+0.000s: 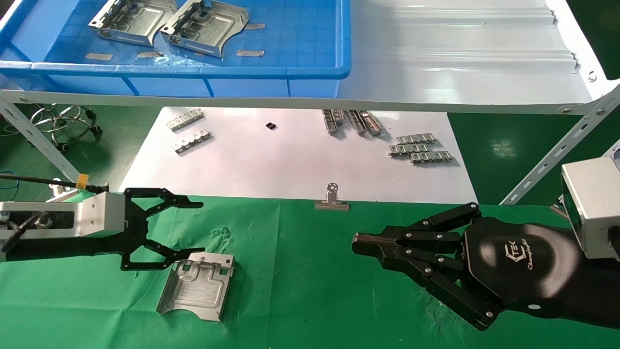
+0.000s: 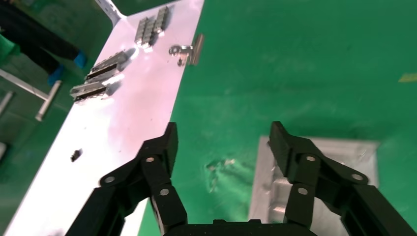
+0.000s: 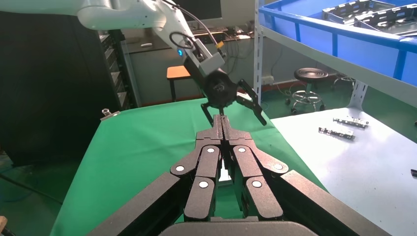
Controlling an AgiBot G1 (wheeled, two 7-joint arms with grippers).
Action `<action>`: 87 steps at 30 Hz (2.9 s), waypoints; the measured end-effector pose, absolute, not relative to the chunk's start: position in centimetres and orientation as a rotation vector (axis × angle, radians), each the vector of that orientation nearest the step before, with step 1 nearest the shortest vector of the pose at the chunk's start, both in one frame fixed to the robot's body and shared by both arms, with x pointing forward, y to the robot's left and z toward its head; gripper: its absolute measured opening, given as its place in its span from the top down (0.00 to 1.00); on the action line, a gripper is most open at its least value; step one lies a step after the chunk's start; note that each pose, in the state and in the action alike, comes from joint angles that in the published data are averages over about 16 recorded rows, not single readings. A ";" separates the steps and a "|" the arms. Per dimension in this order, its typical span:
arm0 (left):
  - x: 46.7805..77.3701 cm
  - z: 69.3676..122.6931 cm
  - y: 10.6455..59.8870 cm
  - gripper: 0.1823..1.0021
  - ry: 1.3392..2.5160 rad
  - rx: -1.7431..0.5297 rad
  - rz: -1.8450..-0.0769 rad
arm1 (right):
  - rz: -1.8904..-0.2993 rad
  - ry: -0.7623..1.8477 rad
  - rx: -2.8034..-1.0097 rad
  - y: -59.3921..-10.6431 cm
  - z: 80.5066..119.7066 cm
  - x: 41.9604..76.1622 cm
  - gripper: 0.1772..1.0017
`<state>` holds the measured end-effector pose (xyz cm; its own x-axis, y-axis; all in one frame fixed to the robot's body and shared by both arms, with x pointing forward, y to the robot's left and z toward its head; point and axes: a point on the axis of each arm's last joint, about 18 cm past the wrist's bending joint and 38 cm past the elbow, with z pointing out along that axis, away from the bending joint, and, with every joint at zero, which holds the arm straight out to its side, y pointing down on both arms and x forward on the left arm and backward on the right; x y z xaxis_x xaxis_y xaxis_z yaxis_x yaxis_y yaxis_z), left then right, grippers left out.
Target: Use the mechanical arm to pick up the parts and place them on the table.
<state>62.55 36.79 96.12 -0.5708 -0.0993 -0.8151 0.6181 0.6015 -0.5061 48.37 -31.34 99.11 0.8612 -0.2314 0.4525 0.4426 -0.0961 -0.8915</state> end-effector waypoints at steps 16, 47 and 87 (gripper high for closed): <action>60.7 96.7 34.8 0.11 1.914 0.323 -1.288 | -0.569 -0.171 -1.570 -31.3 99.1 48.4 0.89; 52.6 98.6 31.5 0.00 1.880 0.275 -1.677 | -0.569 -0.171 -1.570 -31.3 99.1 48.4 0.15; 47.4 99.2 30.0 0.00 1.924 0.280 -1.800 | -0.569 -0.170 -1.570 -31.3 99.1 48.4 0.00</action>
